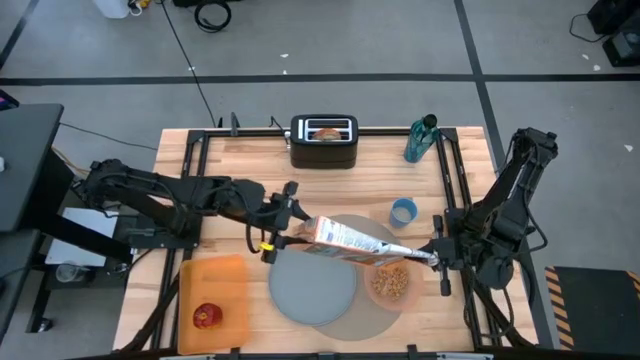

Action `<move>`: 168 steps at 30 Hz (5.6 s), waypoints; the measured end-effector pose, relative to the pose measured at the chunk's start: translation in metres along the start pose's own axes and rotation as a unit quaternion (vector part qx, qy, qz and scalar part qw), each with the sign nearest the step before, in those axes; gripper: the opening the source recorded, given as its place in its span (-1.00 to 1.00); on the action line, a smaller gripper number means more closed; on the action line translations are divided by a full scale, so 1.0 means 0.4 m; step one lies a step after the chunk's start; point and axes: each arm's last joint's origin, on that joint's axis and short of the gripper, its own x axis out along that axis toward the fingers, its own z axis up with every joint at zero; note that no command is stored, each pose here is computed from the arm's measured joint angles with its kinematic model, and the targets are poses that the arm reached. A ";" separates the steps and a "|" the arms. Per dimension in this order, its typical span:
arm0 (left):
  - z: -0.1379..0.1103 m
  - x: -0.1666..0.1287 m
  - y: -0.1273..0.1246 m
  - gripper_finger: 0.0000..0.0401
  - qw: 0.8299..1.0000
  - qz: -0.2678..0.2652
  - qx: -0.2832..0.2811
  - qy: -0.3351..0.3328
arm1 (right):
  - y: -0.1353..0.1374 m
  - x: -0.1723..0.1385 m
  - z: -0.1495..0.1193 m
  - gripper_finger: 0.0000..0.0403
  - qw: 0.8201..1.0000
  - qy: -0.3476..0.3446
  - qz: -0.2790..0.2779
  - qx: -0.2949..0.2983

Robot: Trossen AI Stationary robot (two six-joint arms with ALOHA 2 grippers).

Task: Arrange a breakfast setting
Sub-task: Pour cereal into the orange bowl

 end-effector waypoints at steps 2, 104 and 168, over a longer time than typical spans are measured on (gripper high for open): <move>0.014 -0.003 0.004 0.04 1.000 0.000 -0.001 -0.010 | 0.002 -0.005 0.004 -0.93 1.000 -0.007 0.004 0.008; 0.033 0.097 0.028 -0.15 0.996 -0.051 0.028 0.074 | 0.028 -0.006 -0.042 -0.92 0.999 0.043 0.031 -0.009; 0.041 0.087 0.049 -0.15 0.997 -0.048 0.000 0.068 | 0.005 -0.007 -0.050 -0.04 0.979 0.157 0.093 0.095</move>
